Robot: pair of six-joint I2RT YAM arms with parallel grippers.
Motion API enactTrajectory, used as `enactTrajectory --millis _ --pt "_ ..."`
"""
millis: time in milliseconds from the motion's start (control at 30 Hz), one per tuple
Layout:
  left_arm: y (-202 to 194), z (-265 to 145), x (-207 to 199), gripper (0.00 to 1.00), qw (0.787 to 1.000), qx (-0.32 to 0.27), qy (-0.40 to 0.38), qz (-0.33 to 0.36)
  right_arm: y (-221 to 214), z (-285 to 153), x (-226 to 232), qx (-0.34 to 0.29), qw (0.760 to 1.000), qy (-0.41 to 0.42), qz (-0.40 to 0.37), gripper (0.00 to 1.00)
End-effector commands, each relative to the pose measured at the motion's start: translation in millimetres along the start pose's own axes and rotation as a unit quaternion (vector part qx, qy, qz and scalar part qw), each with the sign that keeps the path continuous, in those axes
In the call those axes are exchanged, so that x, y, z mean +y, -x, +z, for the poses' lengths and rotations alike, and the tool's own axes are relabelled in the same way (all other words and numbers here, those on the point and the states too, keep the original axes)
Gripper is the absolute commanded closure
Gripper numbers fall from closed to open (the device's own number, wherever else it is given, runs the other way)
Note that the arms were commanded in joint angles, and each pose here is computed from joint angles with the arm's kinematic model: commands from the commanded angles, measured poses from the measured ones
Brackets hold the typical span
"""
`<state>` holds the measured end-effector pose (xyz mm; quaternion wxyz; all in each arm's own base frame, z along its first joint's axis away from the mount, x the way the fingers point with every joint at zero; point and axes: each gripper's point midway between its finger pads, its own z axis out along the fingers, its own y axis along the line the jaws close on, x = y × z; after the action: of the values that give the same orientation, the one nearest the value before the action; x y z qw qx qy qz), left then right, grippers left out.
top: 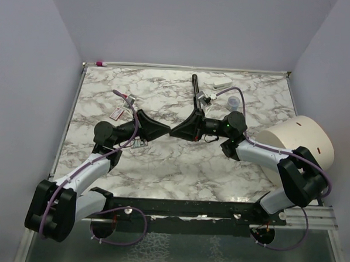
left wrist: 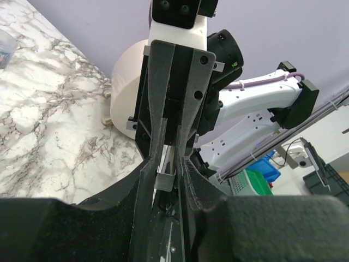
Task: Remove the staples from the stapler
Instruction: Place the staple in the staple box.
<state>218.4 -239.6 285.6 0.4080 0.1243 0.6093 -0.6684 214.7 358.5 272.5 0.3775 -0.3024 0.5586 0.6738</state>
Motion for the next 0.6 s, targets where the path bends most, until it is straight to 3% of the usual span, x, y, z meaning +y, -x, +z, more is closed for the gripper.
enactTrajectory --millis 0,567 --pt "8.2 4.6 -10.1 0.71 0.999 -0.007 -0.004 0.035 2.1 0.1 -6.1 -0.013 1.000 -0.010 0.006 0.88" --pt "8.7 4.3 -6.9 0.81 0.999 -0.010 0.016 0.041 4.8 -0.1 -9.1 -0.026 0.999 -0.022 0.020 0.86"
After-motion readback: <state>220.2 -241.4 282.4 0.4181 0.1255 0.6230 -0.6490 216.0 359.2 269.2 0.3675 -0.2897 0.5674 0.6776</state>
